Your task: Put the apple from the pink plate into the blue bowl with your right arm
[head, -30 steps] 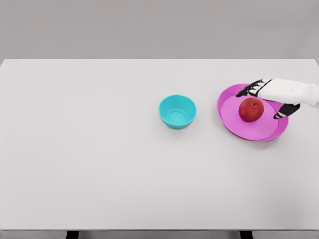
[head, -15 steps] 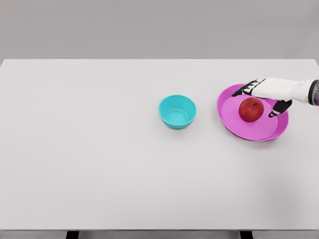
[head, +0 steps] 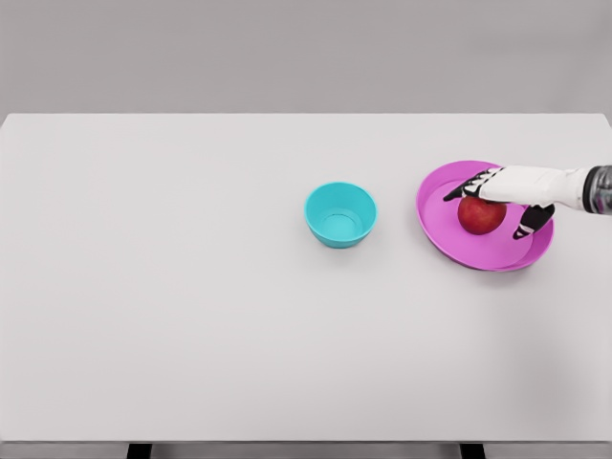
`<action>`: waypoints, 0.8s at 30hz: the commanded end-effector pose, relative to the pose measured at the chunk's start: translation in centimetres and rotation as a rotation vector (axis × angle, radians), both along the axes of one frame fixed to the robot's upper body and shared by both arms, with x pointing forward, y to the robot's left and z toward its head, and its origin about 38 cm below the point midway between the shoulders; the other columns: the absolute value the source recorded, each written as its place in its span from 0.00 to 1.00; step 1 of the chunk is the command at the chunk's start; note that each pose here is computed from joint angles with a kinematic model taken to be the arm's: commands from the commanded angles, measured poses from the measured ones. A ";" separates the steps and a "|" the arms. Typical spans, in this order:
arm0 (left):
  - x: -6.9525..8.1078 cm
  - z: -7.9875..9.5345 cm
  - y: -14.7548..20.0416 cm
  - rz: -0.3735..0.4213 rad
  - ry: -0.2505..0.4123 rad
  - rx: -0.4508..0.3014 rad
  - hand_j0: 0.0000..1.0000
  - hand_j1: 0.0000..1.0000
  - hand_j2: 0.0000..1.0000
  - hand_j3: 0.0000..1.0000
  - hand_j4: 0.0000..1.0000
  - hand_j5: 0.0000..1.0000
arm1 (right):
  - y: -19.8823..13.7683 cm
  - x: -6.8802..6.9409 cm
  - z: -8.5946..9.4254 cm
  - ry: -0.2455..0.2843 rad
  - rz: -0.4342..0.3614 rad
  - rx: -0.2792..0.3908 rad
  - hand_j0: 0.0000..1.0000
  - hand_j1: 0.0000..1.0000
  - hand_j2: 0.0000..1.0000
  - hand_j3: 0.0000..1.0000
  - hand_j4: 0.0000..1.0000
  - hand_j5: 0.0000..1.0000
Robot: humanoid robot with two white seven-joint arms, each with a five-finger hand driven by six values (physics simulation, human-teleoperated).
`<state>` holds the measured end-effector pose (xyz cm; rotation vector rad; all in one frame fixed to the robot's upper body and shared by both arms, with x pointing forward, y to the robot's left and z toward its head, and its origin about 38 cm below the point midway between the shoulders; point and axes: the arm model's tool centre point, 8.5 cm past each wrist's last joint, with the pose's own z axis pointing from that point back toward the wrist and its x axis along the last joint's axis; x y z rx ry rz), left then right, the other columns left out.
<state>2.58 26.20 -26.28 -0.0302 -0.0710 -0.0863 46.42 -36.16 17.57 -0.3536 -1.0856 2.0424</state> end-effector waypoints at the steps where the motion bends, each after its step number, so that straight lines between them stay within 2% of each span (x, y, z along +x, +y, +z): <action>1: 0.0 0.0 0.0 0.000 0.000 0.000 1.00 1.00 1.00 1.00 1.00 1.00 | 0.2 0.0 -0.2 0.006 0.002 0.001 0.95 0.95 0.95 0.95 0.95 0.95; 2: 0.0 0.0 0.0 0.000 0.000 0.000 1.00 1.00 1.00 1.00 1.00 1.00 | 0.2 0.0 -0.2 0.006 0.002 0.001 0.90 0.90 0.90 0.90 0.90 0.90; 3: 0.0 0.0 0.0 0.000 0.000 0.000 1.00 1.00 1.00 1.00 1.00 1.00 | 0.2 -0.1 -0.2 0.007 0.003 0.001 0.75 0.75 0.75 0.75 0.75 0.75; 4: 0.0 0.0 0.0 0.000 0.000 0.000 1.00 1.00 1.00 1.00 1.00 1.00 | 0.2 -0.1 -0.2 0.007 0.003 0.001 0.67 0.67 0.67 0.67 0.67 0.67; 7: 0.0 0.0 0.0 0.000 0.000 0.000 1.00 1.00 1.00 1.00 1.00 1.00 | 0.2 -0.1 -0.2 0.007 0.003 0.002 0.52 0.52 0.52 0.52 0.52 0.52; 11: 0.0 0.0 0.0 0.000 0.000 0.000 1.00 1.00 1.00 1.00 1.00 1.00 | 0.2 0.0 -0.1 0.004 0.002 0.003 0.44 0.44 0.44 0.44 0.44 0.44; 13: 0.0 0.0 0.0 0.000 0.000 0.000 1.00 1.00 1.00 1.00 1.00 1.00 | 0.3 0.0 -0.1 0.003 0.005 0.002 0.44 0.44 0.44 0.44 0.44 0.44; 20: 0.0 0.0 0.0 0.000 0.000 0.000 1.00 1.00 1.00 1.00 1.00 1.00 | 0.5 0.5 1.8 -0.039 0.011 0.017 0.44 0.44 0.44 0.44 0.44 0.44; 24: 0.0 0.0 0.0 0.000 0.000 0.000 1.00 1.00 1.00 1.00 1.00 1.00 | 1.4 0.8 3.7 -0.089 0.037 0.034 0.44 0.44 0.44 0.44 0.44 0.44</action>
